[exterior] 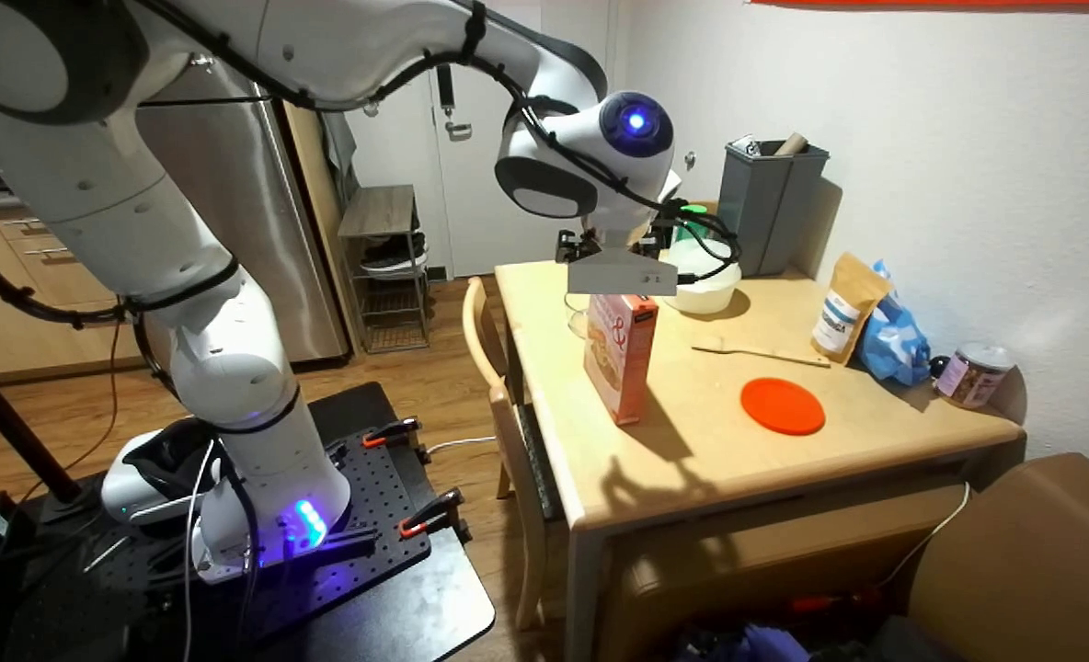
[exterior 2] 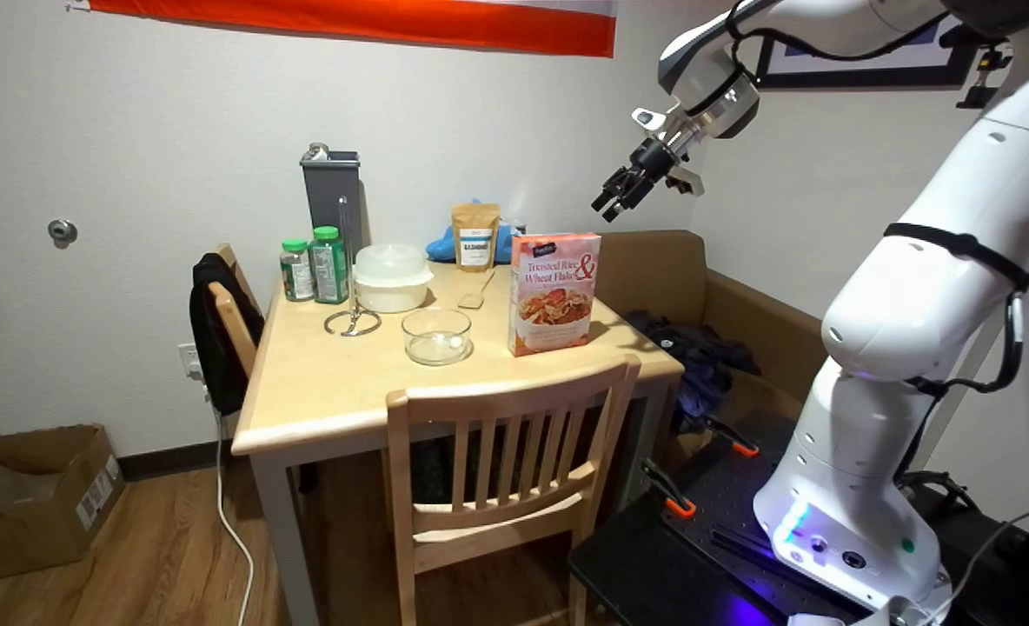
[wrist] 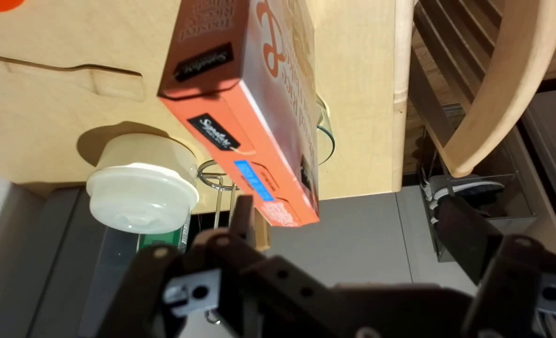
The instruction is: Pour some cereal into the clear bowl
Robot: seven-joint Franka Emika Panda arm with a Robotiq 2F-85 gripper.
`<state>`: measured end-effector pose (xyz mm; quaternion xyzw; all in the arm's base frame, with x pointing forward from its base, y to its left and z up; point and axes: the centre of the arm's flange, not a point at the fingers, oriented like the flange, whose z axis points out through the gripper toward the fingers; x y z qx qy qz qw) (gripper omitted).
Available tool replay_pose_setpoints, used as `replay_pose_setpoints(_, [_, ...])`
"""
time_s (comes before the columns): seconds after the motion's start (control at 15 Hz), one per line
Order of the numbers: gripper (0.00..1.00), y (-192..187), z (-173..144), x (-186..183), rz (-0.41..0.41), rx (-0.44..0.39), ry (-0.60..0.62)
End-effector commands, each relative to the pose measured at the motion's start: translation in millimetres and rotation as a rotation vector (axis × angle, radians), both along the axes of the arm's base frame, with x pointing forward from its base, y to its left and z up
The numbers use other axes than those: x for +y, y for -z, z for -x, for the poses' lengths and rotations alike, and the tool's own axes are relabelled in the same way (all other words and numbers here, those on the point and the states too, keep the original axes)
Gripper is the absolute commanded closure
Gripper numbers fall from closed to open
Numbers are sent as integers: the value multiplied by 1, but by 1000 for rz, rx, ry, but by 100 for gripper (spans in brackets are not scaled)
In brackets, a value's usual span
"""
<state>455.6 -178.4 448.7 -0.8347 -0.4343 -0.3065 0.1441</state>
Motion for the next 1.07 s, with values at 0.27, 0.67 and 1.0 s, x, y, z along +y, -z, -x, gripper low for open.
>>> replay_pose_setpoints(0.27, [0,24,-52,-54,26,-7,48])
replay_pose_setpoints(0.67, [0,31,-69,-103,-3,-9,-44])
replay_pose_setpoints(1.0, [0,50,-78,-103,-112,64,-232])
